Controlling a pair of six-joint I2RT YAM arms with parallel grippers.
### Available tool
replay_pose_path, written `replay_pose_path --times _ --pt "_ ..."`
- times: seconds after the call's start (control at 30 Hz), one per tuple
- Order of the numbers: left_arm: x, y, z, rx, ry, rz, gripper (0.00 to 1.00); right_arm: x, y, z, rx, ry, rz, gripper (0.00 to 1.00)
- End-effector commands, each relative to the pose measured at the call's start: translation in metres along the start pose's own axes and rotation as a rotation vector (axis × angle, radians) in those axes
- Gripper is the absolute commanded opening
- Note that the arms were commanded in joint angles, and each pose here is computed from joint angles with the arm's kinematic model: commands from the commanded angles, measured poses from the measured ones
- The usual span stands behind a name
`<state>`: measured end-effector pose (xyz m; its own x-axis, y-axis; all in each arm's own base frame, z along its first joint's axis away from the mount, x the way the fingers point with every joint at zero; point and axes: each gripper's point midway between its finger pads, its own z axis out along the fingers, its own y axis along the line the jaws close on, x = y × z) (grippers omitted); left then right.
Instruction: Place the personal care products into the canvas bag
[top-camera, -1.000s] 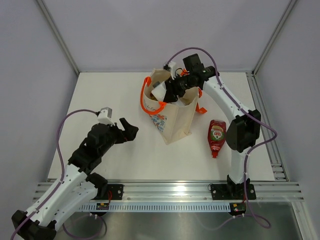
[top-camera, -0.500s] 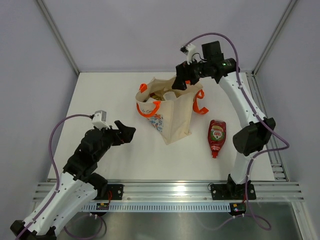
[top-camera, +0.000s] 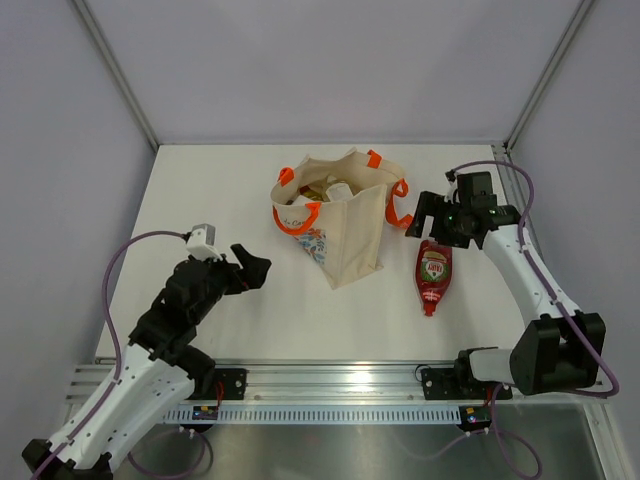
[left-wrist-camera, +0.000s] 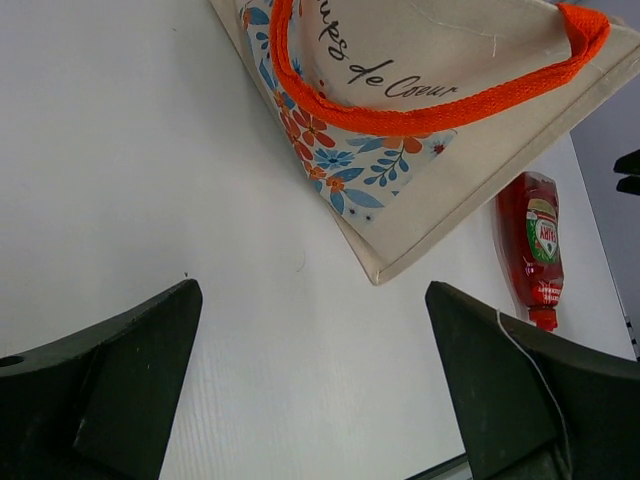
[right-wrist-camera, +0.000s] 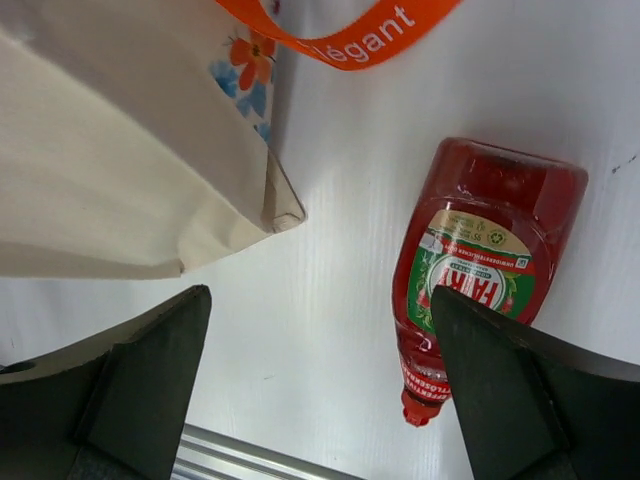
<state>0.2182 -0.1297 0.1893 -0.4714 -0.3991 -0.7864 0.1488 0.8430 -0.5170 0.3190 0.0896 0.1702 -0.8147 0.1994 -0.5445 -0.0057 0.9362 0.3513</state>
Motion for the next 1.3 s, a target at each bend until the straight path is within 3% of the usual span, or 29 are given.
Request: replay_pose_path --times 0.0,0.33,0.47,0.73,1.0,1.27 --pt "-0.013 -0.005 0.003 0.007 -0.037 0.015 0.99 0.003 -0.026 0.007 0.084 -0.067 0.130 1.00" --pt "-0.006 -0.011 0.006 0.037 -0.008 -0.020 0.99 0.020 -0.069 0.046 0.221 0.043 0.193 0.99" --pt "-0.007 -0.010 0.002 0.032 -0.013 -0.028 0.99 0.040 -0.082 0.070 0.271 0.186 0.221 0.98" --pt "-0.010 -0.007 -0.001 0.019 -0.031 -0.043 0.99 0.078 -0.098 0.087 0.325 0.329 0.231 0.96" --pt "-0.016 -0.011 0.004 0.013 -0.027 -0.021 0.99 0.089 -0.102 0.101 0.346 0.460 0.245 0.88" --pt "-0.020 -0.020 0.014 0.029 -0.012 -0.010 0.99 0.105 -0.106 0.096 0.368 0.626 0.154 0.98"
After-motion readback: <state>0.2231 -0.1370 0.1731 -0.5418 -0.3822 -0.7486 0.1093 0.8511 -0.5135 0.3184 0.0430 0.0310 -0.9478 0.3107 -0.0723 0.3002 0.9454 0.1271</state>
